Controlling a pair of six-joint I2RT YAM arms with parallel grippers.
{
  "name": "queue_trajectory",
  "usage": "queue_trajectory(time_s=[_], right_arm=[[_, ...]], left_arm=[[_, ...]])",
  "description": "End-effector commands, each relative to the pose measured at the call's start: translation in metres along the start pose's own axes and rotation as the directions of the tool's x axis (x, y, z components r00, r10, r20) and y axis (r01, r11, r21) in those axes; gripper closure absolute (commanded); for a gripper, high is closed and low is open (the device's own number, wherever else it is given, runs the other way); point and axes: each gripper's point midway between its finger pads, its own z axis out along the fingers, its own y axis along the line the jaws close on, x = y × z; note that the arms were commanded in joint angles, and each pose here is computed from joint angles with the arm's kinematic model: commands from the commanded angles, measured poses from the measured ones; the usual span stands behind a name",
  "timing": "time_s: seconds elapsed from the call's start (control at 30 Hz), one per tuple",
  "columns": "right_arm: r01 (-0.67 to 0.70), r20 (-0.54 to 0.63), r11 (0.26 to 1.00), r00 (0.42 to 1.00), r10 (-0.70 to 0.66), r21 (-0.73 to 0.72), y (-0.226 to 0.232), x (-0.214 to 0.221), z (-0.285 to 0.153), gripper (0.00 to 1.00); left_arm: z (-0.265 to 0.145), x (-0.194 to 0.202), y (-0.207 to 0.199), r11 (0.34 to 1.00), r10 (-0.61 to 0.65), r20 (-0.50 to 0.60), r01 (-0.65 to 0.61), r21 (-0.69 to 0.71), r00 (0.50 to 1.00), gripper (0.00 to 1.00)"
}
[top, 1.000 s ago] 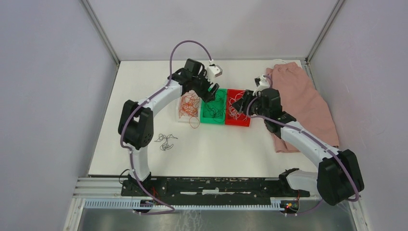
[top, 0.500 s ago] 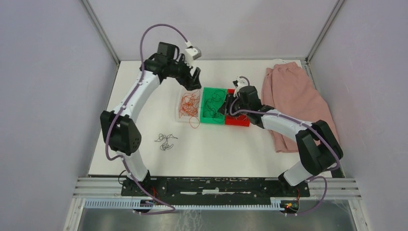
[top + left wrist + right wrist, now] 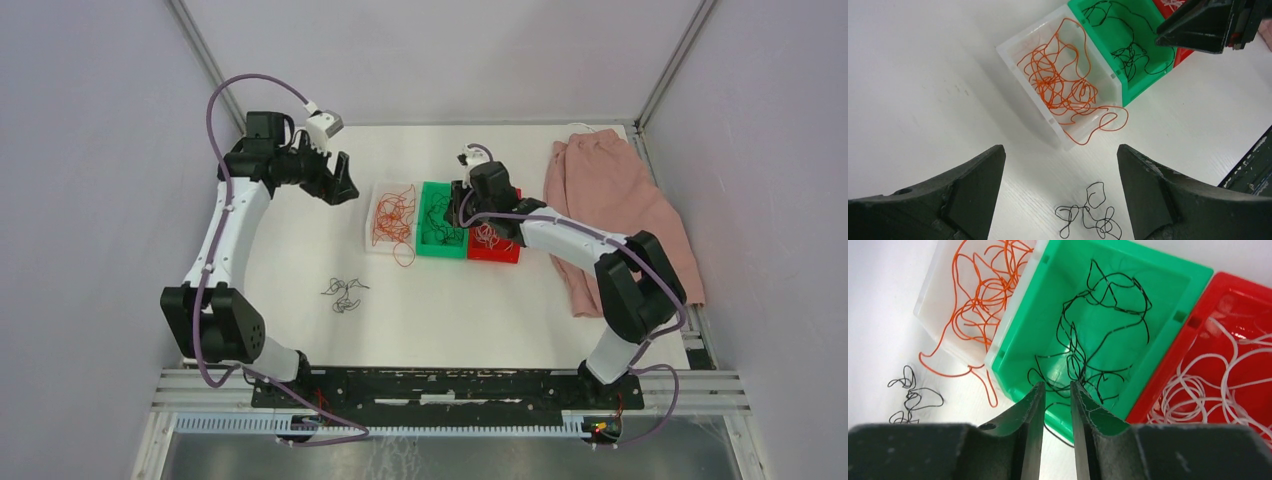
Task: Untangle the cables
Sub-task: Place the cable in the bin, then pick up the cable at the center of the board.
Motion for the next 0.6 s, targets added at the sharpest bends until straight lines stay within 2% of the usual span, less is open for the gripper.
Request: queue_trajectory(time_s=[0.0, 0.17, 0.37, 0.47, 0.57], right_arm=[[0.082, 0.006, 0.996, 0.997, -0.082, 0.04, 0.004, -0.016, 0.013, 0.71], [0.129, -0.052, 0.989, 0.991, -0.126, 0.074, 0.004, -0.009, 0.04, 0.8], [0.174, -0.052, 0.982, 0.984, -0.17, 0.078, 0.017, -0.022, 0.056, 0.81], [0.185, 0.018, 0.982, 0.982, -0.186, 0.032, 0.038, -0.045, 0.039, 0.75], [0.225, 0.093, 0.974, 0.971, -0.222, -0.032, 0.068, -0.061, 0.011, 0.64]], left_arm=[[-0.016, 0.008, 0.0, 0.999, 0.044, 0.034, -0.044, 0.008, 0.998, 0.11], [-0.022, 0.042, 0.009, 0.998, 0.063, -0.027, -0.064, -0.016, 0.998, 0.09], [-0.023, 0.107, 0.012, 0.991, 0.133, -0.193, -0.129, 0.032, 0.972, 0.05], [-0.02, 0.143, 0.003, 0.984, 0.17, -0.266, -0.149, 0.098, 0.949, 0.06], [-0.016, 0.169, -0.005, 0.978, 0.186, -0.307, -0.146, 0.149, 0.933, 0.1]])
